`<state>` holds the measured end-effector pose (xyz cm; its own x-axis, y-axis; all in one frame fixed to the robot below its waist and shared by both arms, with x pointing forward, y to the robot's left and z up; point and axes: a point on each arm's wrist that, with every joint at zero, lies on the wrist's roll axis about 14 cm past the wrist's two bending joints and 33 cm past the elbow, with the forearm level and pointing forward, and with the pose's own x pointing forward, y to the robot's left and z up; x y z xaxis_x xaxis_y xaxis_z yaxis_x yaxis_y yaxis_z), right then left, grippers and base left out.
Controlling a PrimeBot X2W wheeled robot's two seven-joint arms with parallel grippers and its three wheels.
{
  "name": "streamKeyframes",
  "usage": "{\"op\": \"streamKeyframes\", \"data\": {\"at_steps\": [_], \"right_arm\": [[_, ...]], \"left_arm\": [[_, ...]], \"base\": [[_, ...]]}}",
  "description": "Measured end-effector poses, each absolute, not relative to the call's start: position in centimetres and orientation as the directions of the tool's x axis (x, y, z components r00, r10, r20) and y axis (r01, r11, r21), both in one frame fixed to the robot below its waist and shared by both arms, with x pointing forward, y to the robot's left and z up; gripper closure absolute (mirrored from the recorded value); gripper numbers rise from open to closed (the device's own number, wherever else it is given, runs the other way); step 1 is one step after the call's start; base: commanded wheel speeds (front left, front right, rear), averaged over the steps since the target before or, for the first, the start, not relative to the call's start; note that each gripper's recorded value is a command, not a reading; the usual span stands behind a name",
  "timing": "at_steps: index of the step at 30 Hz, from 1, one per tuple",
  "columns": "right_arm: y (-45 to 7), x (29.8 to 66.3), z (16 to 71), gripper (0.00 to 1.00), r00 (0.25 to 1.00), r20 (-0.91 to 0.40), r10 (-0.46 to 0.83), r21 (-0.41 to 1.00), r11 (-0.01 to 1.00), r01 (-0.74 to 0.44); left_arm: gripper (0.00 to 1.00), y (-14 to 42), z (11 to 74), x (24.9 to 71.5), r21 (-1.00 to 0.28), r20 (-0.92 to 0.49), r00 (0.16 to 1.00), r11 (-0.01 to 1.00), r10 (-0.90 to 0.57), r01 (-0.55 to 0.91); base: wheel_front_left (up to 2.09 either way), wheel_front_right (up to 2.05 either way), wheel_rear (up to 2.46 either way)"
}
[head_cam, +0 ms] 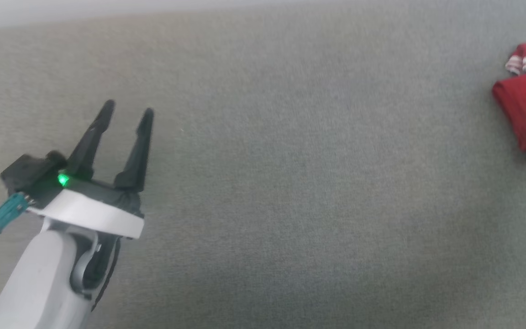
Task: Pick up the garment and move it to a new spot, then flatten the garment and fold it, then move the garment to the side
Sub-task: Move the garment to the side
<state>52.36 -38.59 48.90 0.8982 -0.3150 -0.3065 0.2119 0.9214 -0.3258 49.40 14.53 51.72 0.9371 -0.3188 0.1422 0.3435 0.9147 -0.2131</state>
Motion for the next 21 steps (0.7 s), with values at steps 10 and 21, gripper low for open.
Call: {"op": "streamKeyframes", "data": {"at_steps": [10,21], "right_arm": [[-31.7,50.8,50.4,0.0,0.972,-0.179,-0.151,-0.226,0.968,0.109],[-26.4,47.3,52.5,0.0,0.999,-0.037,-0.019,-0.172,0.985,0.012]], "left_arm": [[0.0,19.1,54.3,44.3,-0.181,0.173,0.963,0.955,-0.205,0.236],[0.0,22.3,54.1,38.9,-0.147,0.158,0.981,0.98,-0.109,0.133]], "base": [[0.0,0.0,0.0],[0.0,0.0,0.0]]}}
